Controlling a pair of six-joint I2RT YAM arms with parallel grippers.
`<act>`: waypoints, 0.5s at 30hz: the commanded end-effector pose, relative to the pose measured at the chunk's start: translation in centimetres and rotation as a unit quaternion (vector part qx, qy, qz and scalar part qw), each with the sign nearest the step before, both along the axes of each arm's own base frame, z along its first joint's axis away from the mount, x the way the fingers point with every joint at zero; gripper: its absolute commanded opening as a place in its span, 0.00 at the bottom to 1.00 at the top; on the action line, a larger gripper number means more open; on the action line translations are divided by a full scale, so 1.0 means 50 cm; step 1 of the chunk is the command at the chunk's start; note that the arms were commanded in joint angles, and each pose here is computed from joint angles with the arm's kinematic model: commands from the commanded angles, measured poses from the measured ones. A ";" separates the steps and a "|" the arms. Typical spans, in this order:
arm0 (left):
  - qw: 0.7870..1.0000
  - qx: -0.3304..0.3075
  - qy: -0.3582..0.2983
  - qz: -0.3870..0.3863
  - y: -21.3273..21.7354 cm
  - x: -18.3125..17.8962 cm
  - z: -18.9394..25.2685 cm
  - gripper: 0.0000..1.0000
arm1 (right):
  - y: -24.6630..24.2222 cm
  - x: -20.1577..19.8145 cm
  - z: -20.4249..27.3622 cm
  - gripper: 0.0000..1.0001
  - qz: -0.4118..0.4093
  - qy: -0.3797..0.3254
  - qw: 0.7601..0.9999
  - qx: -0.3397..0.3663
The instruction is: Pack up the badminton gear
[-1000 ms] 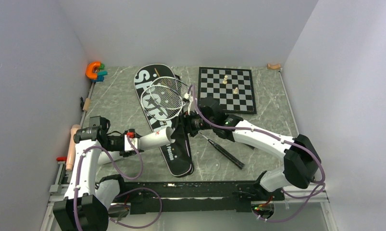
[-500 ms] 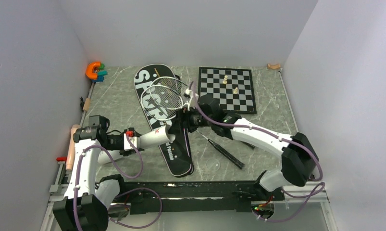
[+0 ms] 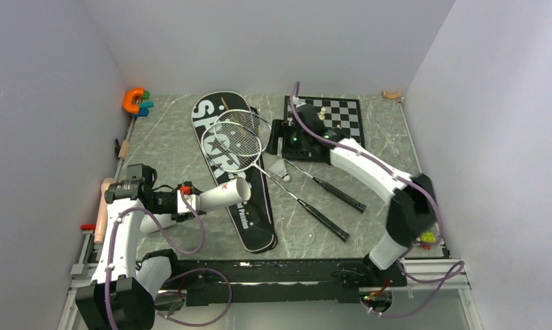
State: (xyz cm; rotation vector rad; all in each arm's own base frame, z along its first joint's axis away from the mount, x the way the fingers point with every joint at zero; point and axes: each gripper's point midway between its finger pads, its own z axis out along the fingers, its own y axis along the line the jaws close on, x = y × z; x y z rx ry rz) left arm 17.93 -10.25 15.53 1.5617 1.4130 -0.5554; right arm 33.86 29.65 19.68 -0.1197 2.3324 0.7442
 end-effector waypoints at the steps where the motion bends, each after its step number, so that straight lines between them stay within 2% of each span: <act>1: 1.000 -0.022 -0.019 -0.011 -0.014 -0.002 0.017 0.41 | -0.081 0.051 -0.141 0.82 -0.110 0.071 0.979 -0.159; 6: 1.000 -0.022 -0.019 -0.012 -0.015 -0.007 0.014 0.41 | -0.086 0.102 -0.193 0.80 -0.156 0.085 0.962 -0.207; 15: 1.000 -0.017 -0.023 -0.013 -0.013 -0.007 0.014 0.40 | -0.063 0.133 -0.243 0.79 -0.172 0.096 0.959 -0.205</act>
